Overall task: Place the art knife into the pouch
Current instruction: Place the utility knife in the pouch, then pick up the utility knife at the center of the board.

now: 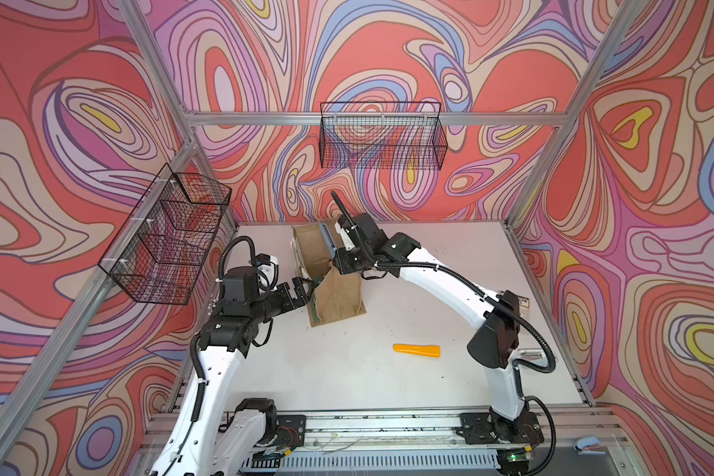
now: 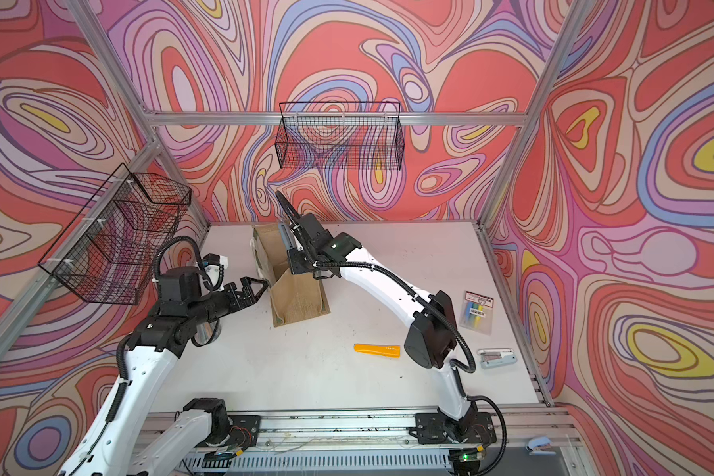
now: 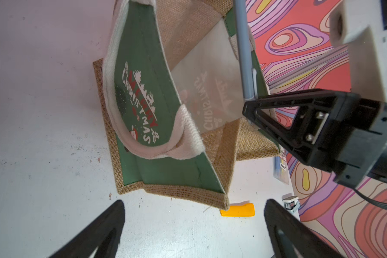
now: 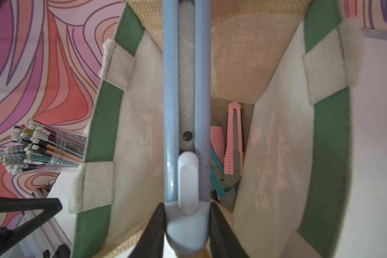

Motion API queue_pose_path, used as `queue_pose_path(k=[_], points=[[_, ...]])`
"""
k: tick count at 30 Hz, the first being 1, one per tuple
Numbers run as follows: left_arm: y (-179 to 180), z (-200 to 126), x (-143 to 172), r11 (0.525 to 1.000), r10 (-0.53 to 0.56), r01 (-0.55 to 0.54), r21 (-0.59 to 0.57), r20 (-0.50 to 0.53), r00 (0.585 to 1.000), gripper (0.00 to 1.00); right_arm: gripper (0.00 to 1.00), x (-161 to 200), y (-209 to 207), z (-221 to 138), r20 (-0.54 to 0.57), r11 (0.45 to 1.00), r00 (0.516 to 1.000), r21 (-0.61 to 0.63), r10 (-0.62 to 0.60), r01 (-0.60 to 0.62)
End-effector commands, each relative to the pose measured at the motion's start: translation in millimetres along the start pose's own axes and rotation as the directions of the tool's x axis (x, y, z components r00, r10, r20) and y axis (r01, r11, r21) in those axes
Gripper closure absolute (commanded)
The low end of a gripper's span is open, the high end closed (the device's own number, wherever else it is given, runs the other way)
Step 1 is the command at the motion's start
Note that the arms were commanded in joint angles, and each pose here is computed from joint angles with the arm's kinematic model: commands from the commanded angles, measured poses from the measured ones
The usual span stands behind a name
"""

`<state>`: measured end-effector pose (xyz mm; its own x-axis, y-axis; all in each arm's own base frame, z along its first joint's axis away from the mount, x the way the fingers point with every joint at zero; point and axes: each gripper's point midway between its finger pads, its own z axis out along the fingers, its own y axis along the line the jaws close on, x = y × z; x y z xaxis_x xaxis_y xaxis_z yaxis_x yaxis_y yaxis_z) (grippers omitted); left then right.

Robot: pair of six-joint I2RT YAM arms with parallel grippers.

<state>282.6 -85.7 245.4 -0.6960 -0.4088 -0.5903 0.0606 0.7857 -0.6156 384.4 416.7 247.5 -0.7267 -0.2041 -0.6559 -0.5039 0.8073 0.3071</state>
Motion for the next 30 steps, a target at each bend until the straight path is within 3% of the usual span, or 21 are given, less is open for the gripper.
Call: queue_pose_path(k=[1,6,9,14,17,21,27,30], points=[[-2.9,-5.1,-5.5,1.0,0.027,-0.027,0.004,0.026,0.999,0.0,0.41,-13.6,8.8,-12.4,0.029,0.999,0.999,-0.021,-0.026,0.027],[-2.2,-6.1,-6.1,0.999,0.037,-0.037,-0.004,0.027,0.999,0.0,0.28,-35.8,3.4,-48.4,0.113,0.996,0.99,0.044,-0.08,0.075],[-1.9,-7.9,-5.7,0.999,0.049,-0.049,-0.014,0.022,0.999,0.0,0.22,-38.9,-20.6,-80.7,0.146,0.979,0.983,0.182,-0.114,0.087],[1.4,-8.0,-3.9,0.998,0.062,-0.062,-0.029,0.018,0.998,0.0,0.19,-18.5,-87.0,-136.6,0.193,0.942,0.981,0.333,-0.023,-0.043],[-1.5,-7.5,-3.7,0.998,0.065,-0.065,-0.011,0.02,0.998,0.0,0.19,18.3,-124.6,-146.5,0.158,0.921,0.984,0.364,0.083,-0.136],[-3.4,-7.5,-5.2,0.998,0.067,-0.067,-0.003,0.025,0.997,0.0,0.19,87.6,-153.2,-134.0,-0.009,0.889,0.984,0.431,0.177,-0.156],[-5.7,-8.9,-5.1,0.998,0.07,-0.07,0.004,0.024,0.997,0.0,0.18,200.1,-172.1,-119.9,-0.288,0.854,0.91,0.506,0.297,-0.119],[-5.2,-8.7,-5.1,0.998,0.067,-0.067,0.003,0.024,0.997,0.0,0.14,226.4,-169.2,-123.0,-0.328,0.855,0.89,0.506,0.316,-0.117]])
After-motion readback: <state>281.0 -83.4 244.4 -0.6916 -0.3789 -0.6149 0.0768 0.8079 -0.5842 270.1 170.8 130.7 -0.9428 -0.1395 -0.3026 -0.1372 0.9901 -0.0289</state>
